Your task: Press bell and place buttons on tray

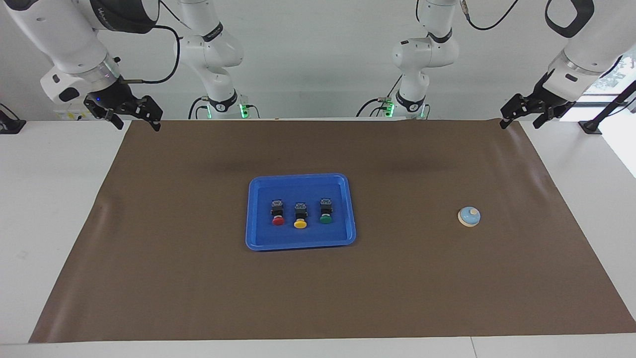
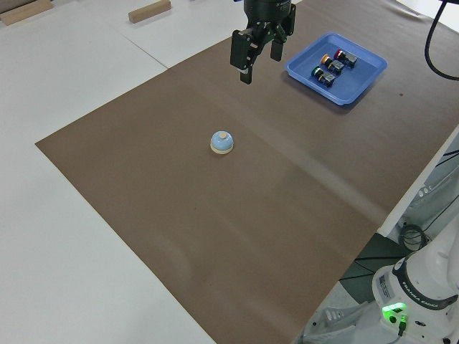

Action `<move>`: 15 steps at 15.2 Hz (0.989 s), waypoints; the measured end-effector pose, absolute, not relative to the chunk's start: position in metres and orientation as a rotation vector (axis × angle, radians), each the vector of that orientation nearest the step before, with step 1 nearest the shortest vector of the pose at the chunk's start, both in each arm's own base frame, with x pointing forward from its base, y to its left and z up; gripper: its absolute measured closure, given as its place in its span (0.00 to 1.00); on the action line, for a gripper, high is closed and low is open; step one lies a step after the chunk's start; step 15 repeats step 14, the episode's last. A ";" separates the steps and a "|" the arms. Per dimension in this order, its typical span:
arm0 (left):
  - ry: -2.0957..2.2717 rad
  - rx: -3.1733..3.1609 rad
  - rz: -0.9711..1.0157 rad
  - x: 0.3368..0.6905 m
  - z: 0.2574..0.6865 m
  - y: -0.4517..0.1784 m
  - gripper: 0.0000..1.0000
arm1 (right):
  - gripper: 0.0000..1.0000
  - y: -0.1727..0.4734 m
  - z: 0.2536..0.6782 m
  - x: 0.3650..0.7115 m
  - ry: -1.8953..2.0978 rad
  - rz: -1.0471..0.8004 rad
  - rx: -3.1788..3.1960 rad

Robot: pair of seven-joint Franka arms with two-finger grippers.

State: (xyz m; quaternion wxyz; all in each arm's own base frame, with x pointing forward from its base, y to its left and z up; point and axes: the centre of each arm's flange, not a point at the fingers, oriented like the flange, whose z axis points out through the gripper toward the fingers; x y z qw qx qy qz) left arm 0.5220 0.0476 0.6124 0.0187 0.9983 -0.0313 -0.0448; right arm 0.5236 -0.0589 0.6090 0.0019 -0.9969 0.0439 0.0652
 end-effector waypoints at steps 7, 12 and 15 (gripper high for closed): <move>-0.133 3.100 -0.143 0.523 0.612 0.037 0.00 | 0.00 -0.059 0.609 0.524 0.138 0.205 -3.128; -0.134 3.100 -0.141 0.523 0.613 0.037 0.00 | 0.00 -0.059 0.609 0.524 0.138 0.205 -3.128; -0.134 3.100 -0.138 0.523 0.614 0.037 0.00 | 0.00 -0.059 0.609 0.524 0.138 0.205 -3.128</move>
